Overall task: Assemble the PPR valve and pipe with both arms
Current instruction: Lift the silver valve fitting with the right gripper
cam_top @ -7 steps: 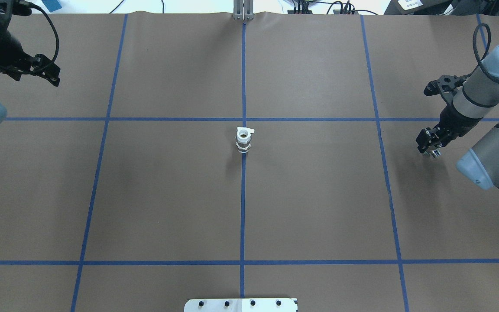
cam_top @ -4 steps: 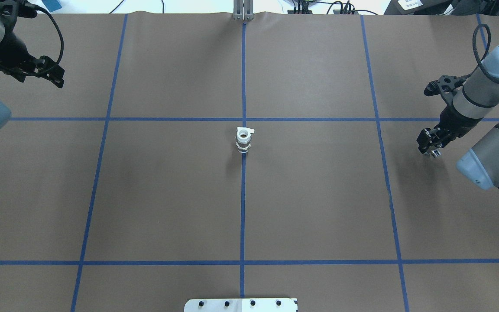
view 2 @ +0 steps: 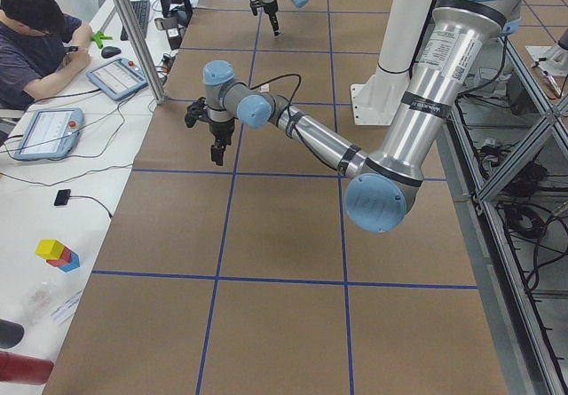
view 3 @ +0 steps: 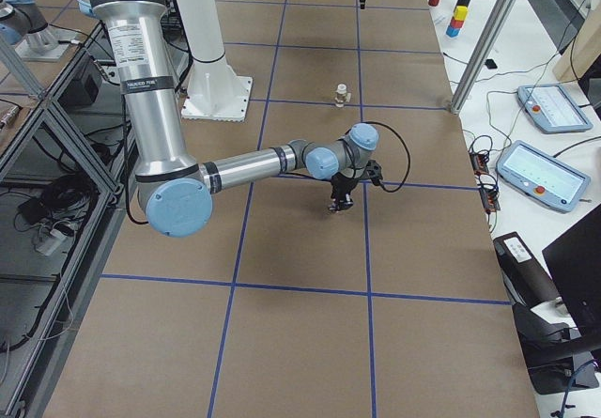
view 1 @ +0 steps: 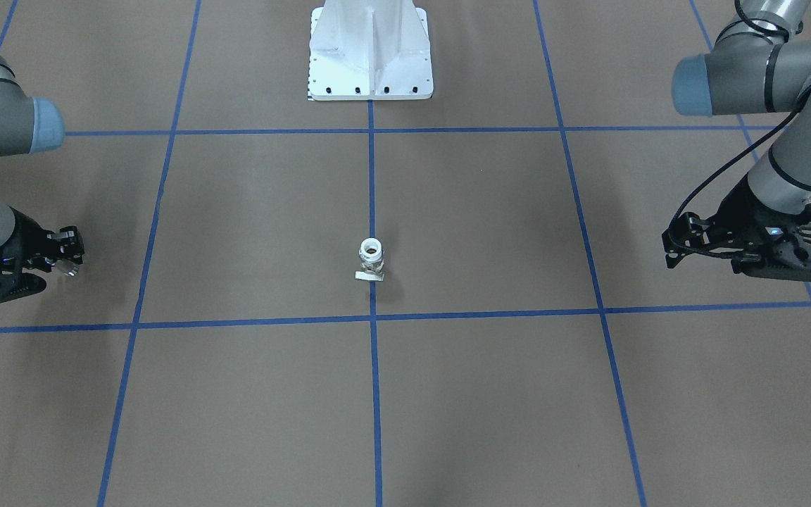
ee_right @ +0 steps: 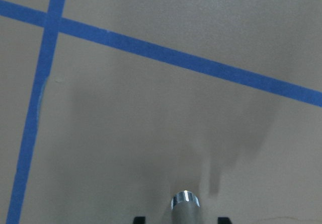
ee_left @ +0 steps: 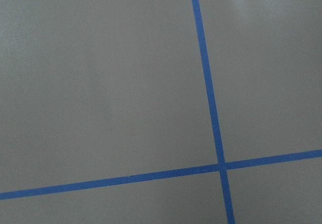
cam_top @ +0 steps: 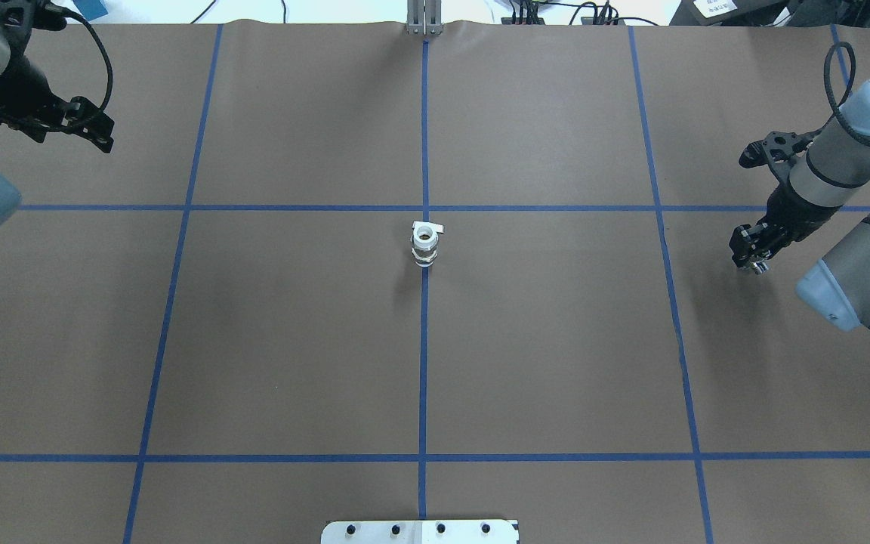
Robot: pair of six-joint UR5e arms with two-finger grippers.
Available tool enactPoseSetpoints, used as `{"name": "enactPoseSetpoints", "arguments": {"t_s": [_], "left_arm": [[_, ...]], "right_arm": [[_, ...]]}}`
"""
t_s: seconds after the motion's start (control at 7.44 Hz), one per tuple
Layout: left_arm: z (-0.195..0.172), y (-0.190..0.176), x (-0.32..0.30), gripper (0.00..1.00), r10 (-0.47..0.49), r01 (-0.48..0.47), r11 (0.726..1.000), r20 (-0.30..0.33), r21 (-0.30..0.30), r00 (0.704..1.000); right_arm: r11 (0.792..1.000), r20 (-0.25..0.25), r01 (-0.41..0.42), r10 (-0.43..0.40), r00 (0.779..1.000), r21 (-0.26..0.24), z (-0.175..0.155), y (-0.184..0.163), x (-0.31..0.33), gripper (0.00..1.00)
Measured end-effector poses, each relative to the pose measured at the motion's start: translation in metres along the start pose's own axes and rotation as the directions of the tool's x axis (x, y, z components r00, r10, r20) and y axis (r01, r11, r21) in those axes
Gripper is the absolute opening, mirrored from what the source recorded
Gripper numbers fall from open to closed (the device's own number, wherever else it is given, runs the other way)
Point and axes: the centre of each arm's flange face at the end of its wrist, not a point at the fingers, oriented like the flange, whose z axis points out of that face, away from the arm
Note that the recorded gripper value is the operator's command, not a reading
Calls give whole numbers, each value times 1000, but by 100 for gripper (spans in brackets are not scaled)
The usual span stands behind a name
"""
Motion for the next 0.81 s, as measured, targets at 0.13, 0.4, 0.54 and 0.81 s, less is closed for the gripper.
{"name": "enactPoseSetpoints", "arguments": {"t_s": [0.13, 0.4, 0.54, 0.81], "left_arm": [[-1, -1, 2, 100, 1, -1, 1000, -1, 1, 1000], [-2, -2, 6, 100, -20, 20, 1000, -4, 3, 1000], [-2, -2, 7, 100, -28, 28, 1000, -6, 4, 1000], [-3, -2, 8, 100, -32, 32, 999, -7, 5, 999]], "right_arm": [[1000, -4, 1, -1, 1000, 2, 0, 0, 1, 18], [1000, -21, 3, -3, 1000, 9, -1, -1, 2, 0], [1000, -28, 5, -5, 1000, 16, -2, -2, 1, 0], [999, -18, 8, -7, 1000, 50, -23, -8, -8, 0]]}}
